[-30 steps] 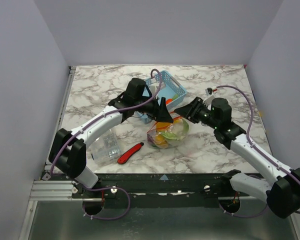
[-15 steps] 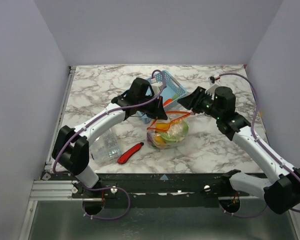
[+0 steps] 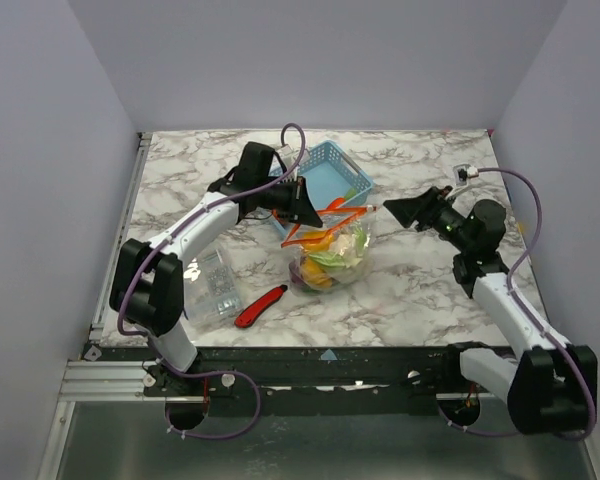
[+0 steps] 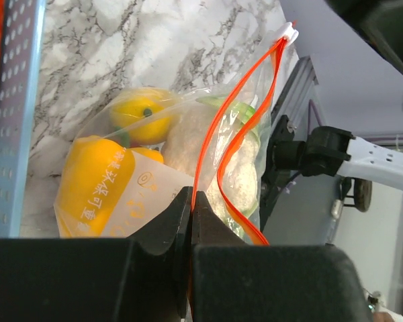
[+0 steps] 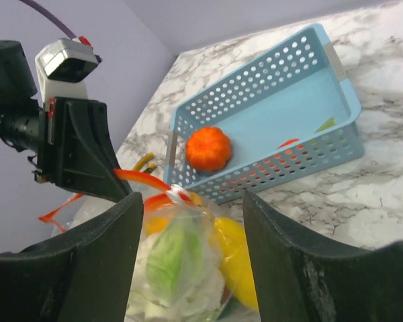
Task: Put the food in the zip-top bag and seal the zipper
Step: Adjust the zipper food storage bag at the center of the board.
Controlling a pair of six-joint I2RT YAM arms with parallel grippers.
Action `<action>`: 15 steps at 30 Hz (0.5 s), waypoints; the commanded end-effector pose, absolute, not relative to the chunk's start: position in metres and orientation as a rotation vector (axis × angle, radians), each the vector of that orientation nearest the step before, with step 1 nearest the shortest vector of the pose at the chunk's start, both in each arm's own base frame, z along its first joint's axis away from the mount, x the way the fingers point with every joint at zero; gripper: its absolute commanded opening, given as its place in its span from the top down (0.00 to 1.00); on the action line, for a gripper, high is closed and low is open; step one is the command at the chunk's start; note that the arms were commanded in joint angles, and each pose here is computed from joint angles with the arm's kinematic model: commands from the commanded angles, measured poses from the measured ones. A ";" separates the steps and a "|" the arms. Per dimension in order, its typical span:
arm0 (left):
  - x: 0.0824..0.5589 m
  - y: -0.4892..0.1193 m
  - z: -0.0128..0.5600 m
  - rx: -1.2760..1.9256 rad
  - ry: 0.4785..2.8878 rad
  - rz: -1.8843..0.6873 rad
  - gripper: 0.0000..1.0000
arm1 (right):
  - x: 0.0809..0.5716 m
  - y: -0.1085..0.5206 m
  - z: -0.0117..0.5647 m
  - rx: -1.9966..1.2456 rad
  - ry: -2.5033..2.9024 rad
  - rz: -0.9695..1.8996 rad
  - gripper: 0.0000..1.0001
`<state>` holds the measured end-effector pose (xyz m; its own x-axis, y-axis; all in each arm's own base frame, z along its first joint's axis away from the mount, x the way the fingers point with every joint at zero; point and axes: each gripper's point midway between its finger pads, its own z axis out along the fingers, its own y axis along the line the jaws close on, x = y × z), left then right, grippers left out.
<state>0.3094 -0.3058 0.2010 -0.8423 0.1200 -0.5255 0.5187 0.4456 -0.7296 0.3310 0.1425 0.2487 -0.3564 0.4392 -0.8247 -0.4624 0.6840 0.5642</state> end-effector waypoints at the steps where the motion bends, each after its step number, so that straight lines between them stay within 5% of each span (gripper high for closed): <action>1: 0.305 -0.309 0.219 0.570 2.266 -1.512 1.00 | 0.304 0.140 0.255 -0.251 1.515 1.264 0.38; 5: 0.305 -0.311 0.218 0.569 2.278 -1.538 1.00 | 0.284 0.144 0.240 -0.351 1.468 1.509 0.41; 15: 0.300 -0.313 0.228 0.573 2.251 -1.574 1.00 | 0.286 0.160 0.224 -0.418 1.518 1.489 0.40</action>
<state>0.3029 -0.3103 0.2104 -0.8755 0.1321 -0.4647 0.4790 0.3630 -0.7992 0.3064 0.1461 0.1982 -0.6663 0.4631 -0.5845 -0.5599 0.2071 0.8023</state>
